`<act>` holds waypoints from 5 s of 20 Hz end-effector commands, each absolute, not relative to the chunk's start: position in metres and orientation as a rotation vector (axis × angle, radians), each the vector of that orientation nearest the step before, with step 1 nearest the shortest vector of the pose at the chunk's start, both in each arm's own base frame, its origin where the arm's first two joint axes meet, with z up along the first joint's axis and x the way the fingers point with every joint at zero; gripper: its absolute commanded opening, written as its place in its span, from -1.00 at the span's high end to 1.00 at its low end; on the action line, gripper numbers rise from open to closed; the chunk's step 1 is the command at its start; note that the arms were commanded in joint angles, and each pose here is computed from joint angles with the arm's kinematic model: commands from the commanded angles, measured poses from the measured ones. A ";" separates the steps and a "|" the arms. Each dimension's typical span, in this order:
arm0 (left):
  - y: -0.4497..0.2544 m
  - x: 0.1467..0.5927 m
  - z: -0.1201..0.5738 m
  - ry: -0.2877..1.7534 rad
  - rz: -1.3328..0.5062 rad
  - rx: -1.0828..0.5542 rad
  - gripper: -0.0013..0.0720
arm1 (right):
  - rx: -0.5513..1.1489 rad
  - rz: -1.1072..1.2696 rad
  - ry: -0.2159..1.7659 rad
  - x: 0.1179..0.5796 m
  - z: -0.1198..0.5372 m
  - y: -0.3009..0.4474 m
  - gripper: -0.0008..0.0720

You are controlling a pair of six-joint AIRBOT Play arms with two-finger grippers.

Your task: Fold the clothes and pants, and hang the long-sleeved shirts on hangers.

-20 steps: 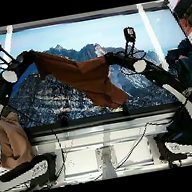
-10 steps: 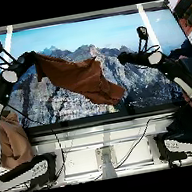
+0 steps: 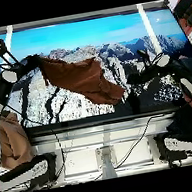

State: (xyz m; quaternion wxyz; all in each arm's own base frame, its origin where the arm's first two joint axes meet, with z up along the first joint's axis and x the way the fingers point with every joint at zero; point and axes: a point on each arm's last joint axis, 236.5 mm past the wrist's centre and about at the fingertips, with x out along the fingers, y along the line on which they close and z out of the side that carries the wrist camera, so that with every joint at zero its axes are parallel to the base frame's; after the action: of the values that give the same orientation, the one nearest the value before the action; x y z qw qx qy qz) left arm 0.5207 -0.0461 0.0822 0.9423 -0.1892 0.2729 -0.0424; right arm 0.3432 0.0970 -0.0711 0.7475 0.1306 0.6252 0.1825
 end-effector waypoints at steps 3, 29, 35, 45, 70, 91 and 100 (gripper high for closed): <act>-0.048 0.518 0.079 0.577 -0.094 -0.387 0.92 | 0.436 0.401 1.451 0.323 -0.099 0.114 -0.24; -0.005 0.498 0.258 0.068 -0.024 -0.441 0.92 | 0.281 0.444 0.720 0.485 0.128 0.106 0.94; 0.007 0.453 0.334 -0.104 -0.022 -0.375 0.92 | 0.081 0.317 0.498 0.471 0.227 0.068 0.94; -0.001 0.392 0.394 -0.218 -0.070 -0.364 0.92 | -0.080 0.227 0.331 0.386 0.321 0.045 0.94; -0.062 0.426 0.131 0.683 -0.150 -0.532 0.92 | 0.291 0.208 0.617 0.443 0.138 0.059 0.94; -0.087 0.461 0.074 0.765 -0.226 -0.676 -0.70 | 0.278 0.088 0.564 0.507 0.080 0.030 -0.40; -0.239 0.321 0.000 1.240 -0.514 -0.623 -0.49 | 0.268 0.166 0.714 0.478 0.063 0.049 -0.40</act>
State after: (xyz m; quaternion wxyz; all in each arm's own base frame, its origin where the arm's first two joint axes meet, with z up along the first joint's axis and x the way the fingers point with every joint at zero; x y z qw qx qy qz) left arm 0.3536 -0.2060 0.0250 0.7614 -0.2858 0.5333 -0.2329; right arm 0.4878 0.0440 0.0705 0.9342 0.1343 0.3230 0.0699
